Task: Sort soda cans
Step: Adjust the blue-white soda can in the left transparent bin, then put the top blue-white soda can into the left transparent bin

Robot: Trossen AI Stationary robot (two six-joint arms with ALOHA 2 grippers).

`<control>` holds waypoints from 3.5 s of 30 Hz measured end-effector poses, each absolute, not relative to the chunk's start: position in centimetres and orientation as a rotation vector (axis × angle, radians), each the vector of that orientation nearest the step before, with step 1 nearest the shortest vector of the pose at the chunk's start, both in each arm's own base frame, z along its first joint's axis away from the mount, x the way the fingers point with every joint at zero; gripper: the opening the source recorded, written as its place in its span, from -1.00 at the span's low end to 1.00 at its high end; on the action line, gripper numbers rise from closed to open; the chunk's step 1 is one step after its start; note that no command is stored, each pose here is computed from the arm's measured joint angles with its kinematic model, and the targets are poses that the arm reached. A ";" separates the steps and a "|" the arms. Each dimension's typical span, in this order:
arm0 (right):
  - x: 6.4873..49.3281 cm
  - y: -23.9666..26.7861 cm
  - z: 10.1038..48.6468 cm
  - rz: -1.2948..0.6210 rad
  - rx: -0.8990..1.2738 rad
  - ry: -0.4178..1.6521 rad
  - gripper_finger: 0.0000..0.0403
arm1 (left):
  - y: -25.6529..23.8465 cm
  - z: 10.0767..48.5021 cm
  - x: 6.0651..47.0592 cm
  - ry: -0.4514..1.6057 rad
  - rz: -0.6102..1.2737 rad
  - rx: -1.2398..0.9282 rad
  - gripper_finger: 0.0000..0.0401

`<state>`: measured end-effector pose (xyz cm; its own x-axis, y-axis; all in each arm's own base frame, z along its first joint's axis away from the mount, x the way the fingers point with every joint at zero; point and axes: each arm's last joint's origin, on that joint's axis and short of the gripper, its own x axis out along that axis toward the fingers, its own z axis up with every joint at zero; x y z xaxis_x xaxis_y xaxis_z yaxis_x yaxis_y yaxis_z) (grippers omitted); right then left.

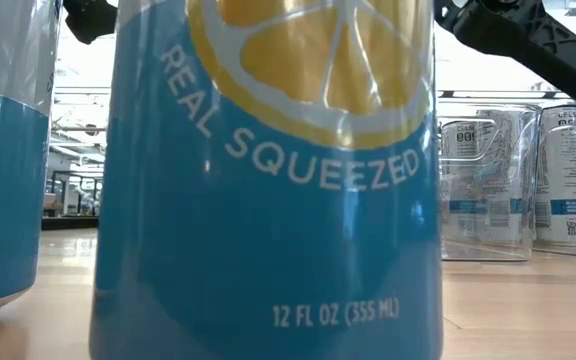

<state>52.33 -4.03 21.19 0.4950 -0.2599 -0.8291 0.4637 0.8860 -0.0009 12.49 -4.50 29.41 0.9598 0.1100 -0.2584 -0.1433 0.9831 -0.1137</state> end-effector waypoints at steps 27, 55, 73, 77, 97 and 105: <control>50.6 -3.9 24.1 -0.445 0.225 0.991 0.98 | -4.5 29.4 12.5 0.254 0.128 -0.132 0.94; 42.3 -15.3 30.6 -0.919 0.634 1.003 0.95 | -4.1 29.5 12.5 0.226 0.274 -0.083 0.94; 43.2 -18.9 26.6 -0.768 0.650 1.118 0.95 | -3.7 29.5 12.4 0.195 0.423 -0.060 0.94; 43.5 -19.2 25.5 -0.771 0.649 1.141 0.95 | -3.7 29.5 12.4 0.197 0.423 -0.059 0.94; 43.8 -18.8 23.2 -0.730 0.620 1.263 0.37 | -3.7 29.4 12.4 0.207 0.417 -0.045 0.94; 41.4 -16.2 31.6 -0.679 0.591 1.086 0.37 | -3.6 29.1 12.3 0.235 0.419 -0.024 0.94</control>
<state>41.35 -16.18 31.56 0.3072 -0.2045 -0.9294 0.7463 0.6577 0.1020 12.30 -3.64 29.15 0.8866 0.4006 -0.2310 -0.4061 0.9135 0.0255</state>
